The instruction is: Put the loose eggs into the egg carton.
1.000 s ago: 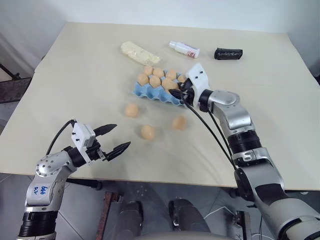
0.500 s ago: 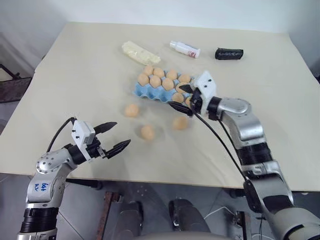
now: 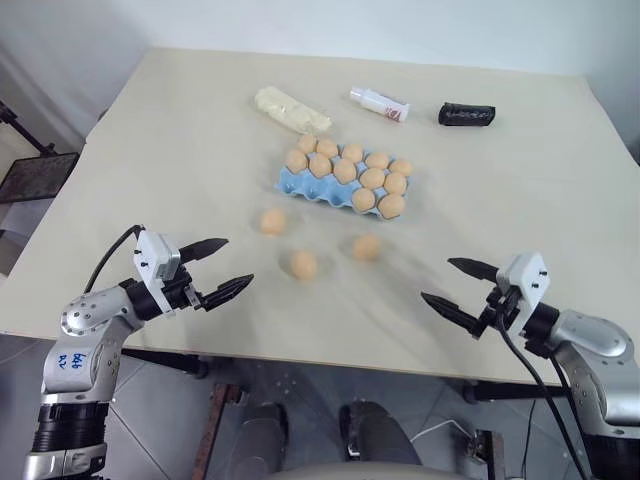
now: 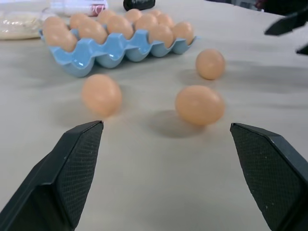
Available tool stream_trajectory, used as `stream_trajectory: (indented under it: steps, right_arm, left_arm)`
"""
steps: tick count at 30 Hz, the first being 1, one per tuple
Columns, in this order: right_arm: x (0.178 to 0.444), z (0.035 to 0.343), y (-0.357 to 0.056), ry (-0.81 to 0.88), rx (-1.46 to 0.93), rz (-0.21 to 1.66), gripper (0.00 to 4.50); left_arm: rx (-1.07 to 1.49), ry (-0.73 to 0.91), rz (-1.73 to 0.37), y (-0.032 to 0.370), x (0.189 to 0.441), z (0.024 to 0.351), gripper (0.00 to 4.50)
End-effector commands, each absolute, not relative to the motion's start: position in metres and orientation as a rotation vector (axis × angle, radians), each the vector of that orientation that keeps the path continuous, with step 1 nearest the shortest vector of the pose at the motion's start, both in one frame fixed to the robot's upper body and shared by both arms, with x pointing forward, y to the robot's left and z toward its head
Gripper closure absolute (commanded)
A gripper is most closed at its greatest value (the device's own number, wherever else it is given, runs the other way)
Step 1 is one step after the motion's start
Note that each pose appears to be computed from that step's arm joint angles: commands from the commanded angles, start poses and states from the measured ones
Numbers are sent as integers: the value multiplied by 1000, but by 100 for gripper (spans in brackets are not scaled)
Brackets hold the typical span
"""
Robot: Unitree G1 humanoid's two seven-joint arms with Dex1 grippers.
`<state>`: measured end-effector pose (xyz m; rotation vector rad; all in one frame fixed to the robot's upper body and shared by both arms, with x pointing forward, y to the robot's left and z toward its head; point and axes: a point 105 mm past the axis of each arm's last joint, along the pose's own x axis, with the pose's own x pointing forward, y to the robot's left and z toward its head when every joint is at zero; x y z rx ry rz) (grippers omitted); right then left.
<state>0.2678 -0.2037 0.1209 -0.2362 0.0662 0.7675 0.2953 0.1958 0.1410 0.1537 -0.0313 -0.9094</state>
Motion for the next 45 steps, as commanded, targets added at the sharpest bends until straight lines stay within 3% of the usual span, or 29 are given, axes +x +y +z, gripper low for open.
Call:
stream_trajectory:
  steps: [1, 5, 13, 21, 24, 29, 37, 41, 44, 45]
  right_arm:
    - [267, 135, -202, -11, -260, 754, 3]
    - [273, 133, -189, -17, -276, 787, 3]
    - [330, 140, -127, -29, -263, 888, 3]
    - [357, 127, -104, 7, -312, 928, 3]
    - [358, 127, -101, 1, -309, 947, 60]
    - [357, 150, -86, -68, -270, 996, 204]
    - [383, 201, -50, -170, -238, 983, 204]
    - [424, 208, -45, -160, -297, 815, 204]
    - [434, 204, -40, -146, -310, 803, 204]
    - [434, 202, -37, -146, -311, 816, 170]
  left_arm:
    - [176, -62, -926, 193, 299, 147, 0]
    - [189, -66, -931, 193, 303, 147, 0]
    - [182, -68, -927, 192, 300, 147, 0]
    - [185, -78, -898, 194, 295, 149, 0]
    - [185, -77, -887, 196, 293, 149, 0]
    - [180, -76, -877, 195, 291, 148, 0]
    - [170, -78, -871, 192, 291, 147, 0]
    - [160, -84, -880, 186, 293, 146, 0]
    - [157, -89, -881, 185, 294, 147, 0]
    - [157, -90, -880, 185, 294, 147, 0]
